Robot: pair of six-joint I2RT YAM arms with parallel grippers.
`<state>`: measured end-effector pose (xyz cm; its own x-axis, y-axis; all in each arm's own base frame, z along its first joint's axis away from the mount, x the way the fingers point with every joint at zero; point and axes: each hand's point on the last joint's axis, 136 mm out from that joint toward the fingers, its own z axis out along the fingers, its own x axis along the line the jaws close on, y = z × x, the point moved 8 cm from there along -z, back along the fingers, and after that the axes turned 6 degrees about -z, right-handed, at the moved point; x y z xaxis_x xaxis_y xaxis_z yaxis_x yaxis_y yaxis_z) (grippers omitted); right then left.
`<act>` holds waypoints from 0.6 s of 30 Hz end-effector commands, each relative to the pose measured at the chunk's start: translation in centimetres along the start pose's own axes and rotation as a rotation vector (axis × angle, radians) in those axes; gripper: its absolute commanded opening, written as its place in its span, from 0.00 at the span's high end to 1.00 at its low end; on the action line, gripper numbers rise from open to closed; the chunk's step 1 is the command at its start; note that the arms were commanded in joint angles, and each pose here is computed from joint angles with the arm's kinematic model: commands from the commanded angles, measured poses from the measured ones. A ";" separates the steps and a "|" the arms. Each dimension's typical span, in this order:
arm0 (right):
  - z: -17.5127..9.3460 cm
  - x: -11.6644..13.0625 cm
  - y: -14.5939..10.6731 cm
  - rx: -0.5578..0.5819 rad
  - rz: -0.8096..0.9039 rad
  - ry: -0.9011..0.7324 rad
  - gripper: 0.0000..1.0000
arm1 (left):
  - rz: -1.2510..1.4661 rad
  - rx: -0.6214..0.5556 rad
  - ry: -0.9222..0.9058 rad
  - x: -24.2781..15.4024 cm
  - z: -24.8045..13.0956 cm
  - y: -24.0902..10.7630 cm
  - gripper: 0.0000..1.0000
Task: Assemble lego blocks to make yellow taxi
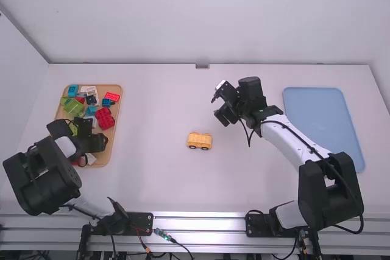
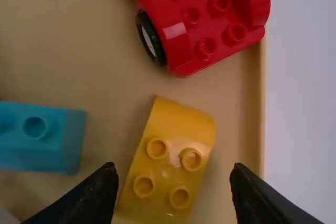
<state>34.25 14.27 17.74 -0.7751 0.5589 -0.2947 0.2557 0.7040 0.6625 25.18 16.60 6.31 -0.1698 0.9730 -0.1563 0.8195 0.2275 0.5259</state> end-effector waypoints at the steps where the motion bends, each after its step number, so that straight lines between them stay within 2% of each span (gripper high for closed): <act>1: -1.1 -0.8 1.6 -0.047 -0.011 -0.030 0.01 | 0.039 0.001 -0.004 0.3 0.0 0.1 0.42; 6: -1.1 -0.7 1.6 -0.049 -0.011 -0.028 0.01 | 0.053 0.003 -0.007 0.3 0.4 0.0 0.48; 10: -1.1 -0.7 1.6 -0.049 -0.011 -0.028 0.01 | 0.087 0.011 -0.012 0.4 0.7 -0.3 0.39; 18: -1.1 -0.7 1.6 -0.049 -0.011 -0.028 0.01 | 0.071 0.034 0.001 0.7 1.3 -0.7 0.48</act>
<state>34.25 14.28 17.75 -0.7756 0.5581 -0.2950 0.2546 0.7042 0.6628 25.43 16.88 5.53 -0.0884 0.9908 -0.1021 0.8352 0.1296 0.5344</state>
